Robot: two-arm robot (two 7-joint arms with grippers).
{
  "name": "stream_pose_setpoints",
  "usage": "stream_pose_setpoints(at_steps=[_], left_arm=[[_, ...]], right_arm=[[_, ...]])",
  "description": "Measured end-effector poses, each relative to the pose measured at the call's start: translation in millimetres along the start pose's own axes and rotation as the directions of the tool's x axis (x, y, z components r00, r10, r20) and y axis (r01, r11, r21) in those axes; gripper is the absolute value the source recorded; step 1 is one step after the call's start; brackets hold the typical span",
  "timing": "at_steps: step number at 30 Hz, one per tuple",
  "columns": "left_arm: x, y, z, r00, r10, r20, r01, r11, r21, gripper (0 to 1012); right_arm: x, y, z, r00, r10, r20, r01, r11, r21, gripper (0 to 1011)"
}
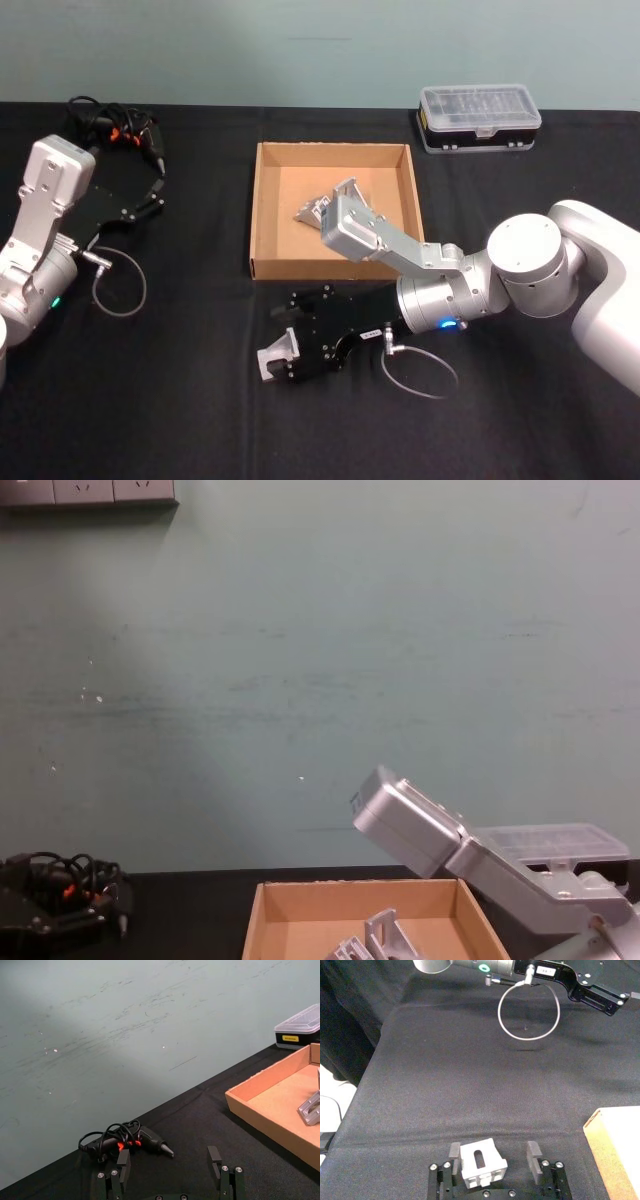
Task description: Use one hand to pick up the angle iron from the table and place it into the box.
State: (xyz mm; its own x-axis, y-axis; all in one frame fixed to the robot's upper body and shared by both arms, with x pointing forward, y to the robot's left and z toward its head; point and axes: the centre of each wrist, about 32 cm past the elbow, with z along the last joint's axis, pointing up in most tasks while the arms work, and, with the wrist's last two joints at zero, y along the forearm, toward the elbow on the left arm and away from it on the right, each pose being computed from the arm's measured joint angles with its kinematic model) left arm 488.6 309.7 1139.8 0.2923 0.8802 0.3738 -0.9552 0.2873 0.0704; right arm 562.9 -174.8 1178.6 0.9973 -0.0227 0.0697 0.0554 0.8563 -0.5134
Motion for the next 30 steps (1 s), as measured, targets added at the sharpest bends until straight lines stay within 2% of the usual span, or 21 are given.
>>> stream_pose_setpoints(at_steps=[2, 4, 10, 14, 23, 28, 30], left_arm=[[0.0, 0.0, 0.0, 1.0, 0.0, 0.0, 0.0, 1.0, 0.0, 1000], [0.0, 0.0, 0.0, 1.0, 0.0, 0.0, 0.0, 1.0, 0.0, 1000], [0.0, 0.0, 0.0, 1.0, 0.0, 0.0, 0.0, 1.0, 0.0, 1000], [0.0, 0.0, 0.0, 1.0, 0.0, 0.0, 0.0, 1.0, 0.0, 1000], [0.0, 0.0, 0.0, 1.0, 0.0, 0.0, 0.0, 1.0, 0.0, 1000], [0.0, 0.0, 0.0, 1.0, 0.0, 0.0, 0.0, 1.0, 0.0, 1000], [0.0, 0.0, 0.0, 1.0, 0.0, 0.0, 0.0, 1.0, 0.0, 1000]], right_arm=[[0.0, 0.0, 0.0, 1.0, 0.0, 0.0, 0.0, 1.0, 0.001, 790], [-0.1, -0.1, 0.0, 1.0, 0.001, 0.0, -0.001, 1.0, 0.001, 760], [-0.1, -0.3, -0.1, 1.0, 0.002, 0.001, -0.002, 1.0, 0.002, 539], [-0.1, -0.4, 0.0, 1.0, 0.002, 0.001, -0.002, 1.0, 0.003, 468], [-0.1, -0.7, -0.1, 1.0, 0.002, 0.001, -0.002, 1.0, 0.003, 468], [0.2, -7.3, 3.8, 1.0, -0.024, -0.006, 0.024, 0.998, 0.051, 468], [1.9, -12.2, 8.9, 0.999, -0.045, -0.011, 0.045, 0.995, 0.085, 468]])
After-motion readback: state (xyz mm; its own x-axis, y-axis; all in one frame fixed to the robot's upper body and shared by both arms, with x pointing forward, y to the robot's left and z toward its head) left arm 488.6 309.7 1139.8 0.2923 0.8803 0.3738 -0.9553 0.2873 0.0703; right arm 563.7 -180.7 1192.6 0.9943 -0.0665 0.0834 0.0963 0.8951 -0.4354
